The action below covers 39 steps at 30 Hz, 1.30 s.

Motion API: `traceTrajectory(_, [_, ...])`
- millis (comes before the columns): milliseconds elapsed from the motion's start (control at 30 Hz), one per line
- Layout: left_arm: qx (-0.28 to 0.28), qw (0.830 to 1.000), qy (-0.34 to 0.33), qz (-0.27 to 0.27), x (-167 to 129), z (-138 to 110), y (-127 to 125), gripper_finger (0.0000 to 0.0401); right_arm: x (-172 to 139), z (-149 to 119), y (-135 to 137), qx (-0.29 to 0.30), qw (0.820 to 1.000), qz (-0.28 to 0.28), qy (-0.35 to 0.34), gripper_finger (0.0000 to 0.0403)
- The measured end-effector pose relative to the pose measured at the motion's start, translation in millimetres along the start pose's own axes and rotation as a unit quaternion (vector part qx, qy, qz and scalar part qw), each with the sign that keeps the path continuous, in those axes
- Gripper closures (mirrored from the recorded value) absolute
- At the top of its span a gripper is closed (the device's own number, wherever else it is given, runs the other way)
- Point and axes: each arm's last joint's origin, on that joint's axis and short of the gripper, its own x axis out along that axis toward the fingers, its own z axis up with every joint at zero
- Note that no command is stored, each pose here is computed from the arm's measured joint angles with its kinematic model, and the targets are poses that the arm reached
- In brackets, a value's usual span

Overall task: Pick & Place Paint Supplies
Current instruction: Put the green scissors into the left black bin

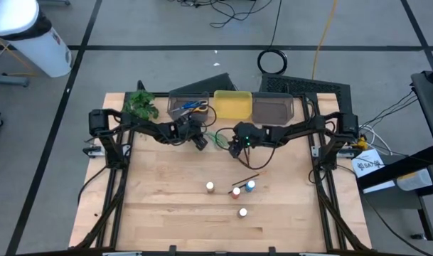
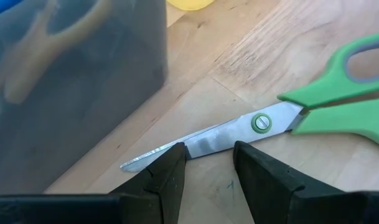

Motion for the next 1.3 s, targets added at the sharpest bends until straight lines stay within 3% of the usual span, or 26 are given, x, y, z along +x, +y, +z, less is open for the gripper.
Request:
traceTrajectory(333, [0.008,1.0,0.0,-0.006,0.1,0.2,-0.6,0.0247,16.6,-10.6,-8.7,0.025,0.999,-0.016,0.02,0.0234])
traceTrajectory(567, [0.006,1.0,-0.001,-0.008,0.3,0.4,-0.9,0.0247,25.2,-7.8,-9.2,0.044,0.998,0.04,0.011,0.0234])
traceTrajectory(1000, [0.003,1.0,-0.003,-0.016,0.2,0.7,-1.7,0.0247,27.7,-6.5,-8.1,0.045,0.998,0.049,-0.005,0.0235])
traceTrajectory(1133, [0.003,1.0,-0.004,-0.022,0.3,1.1,-2.2,0.0247,32.3,-8.8,-8.7,0.044,0.998,0.051,-0.007,0.0259])
traceTrajectory(1300, [0.004,1.0,-0.003,-0.02,0.2,0.7,-2.2,0.0247,38.5,-12.3,-10.2,0.029,0.998,0.059,-0.005,0.0326])
